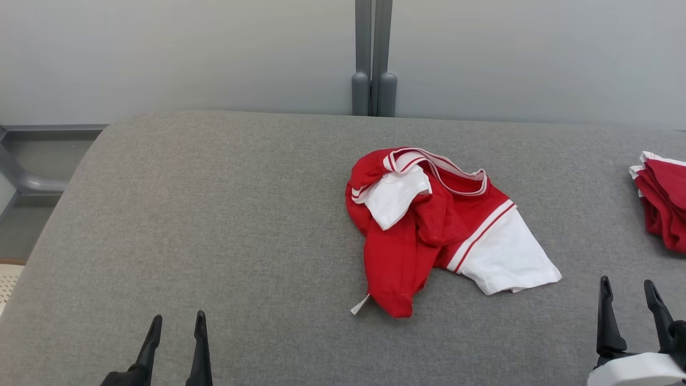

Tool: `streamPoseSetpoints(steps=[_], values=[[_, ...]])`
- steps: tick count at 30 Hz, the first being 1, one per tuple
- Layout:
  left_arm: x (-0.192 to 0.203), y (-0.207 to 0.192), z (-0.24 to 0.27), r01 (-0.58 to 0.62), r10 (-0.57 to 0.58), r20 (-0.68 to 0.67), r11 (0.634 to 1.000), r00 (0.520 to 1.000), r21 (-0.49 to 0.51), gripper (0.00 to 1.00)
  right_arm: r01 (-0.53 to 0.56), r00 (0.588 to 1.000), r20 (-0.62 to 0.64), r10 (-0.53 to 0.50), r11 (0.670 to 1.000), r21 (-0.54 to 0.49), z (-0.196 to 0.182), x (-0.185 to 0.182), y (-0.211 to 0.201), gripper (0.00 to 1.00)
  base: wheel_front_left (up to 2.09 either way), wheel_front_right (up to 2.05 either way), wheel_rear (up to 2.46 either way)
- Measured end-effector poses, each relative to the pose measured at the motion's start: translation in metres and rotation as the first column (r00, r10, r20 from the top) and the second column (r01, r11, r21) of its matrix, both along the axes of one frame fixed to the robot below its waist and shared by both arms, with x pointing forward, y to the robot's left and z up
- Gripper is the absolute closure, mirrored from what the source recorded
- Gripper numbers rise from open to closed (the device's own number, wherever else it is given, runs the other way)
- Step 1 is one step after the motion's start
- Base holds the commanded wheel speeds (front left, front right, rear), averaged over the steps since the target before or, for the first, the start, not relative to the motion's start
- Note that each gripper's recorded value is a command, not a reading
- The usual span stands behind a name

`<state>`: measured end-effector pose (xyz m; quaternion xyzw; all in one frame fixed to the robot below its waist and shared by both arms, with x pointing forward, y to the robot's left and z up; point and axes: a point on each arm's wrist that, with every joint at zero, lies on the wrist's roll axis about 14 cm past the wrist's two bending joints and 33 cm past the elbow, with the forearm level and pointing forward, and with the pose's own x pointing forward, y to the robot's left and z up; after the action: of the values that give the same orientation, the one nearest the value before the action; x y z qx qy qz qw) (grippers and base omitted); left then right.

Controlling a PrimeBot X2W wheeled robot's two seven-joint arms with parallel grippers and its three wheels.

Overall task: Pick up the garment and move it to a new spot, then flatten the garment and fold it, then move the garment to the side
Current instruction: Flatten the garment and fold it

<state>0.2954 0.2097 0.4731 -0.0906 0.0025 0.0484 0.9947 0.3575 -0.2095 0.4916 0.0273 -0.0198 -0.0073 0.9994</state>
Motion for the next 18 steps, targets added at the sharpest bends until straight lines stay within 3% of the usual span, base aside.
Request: streamPoseSetpoints(steps=[5,11,14,18], values=[[0.000,-0.006,0.002,0.028,-0.028,0.006,0.999,1.000,0.017,0.00,-0.027,1.000,0.005,0.027,1.000,0.003,0.002,0.004,0.010,0.00,0.00,0.00,0.00],[0.035,-0.064,0.030,0.226,-0.230,0.091,0.972,0.969,0.058,0.00,-0.019,1.000,-0.003,0.019,1.000,0.011,-0.001,0.004,0.007,0.00,0.00,0.00,0.00],[0.051,-0.105,0.044,0.352,-0.361,0.124,0.932,0.924,0.092,0.00,-0.008,1.000,0.003,0.008,1.000,0.014,0.000,0.006,0.004,0.00,0.00,0.00,0.00],[0.059,-0.171,0.027,0.555,-0.564,0.056,0.823,0.824,0.123,0.00,-0.004,1.000,0.018,0.004,1.000,0.018,0.004,0.014,0.004,0.00,0.00,0.00,0.00]])
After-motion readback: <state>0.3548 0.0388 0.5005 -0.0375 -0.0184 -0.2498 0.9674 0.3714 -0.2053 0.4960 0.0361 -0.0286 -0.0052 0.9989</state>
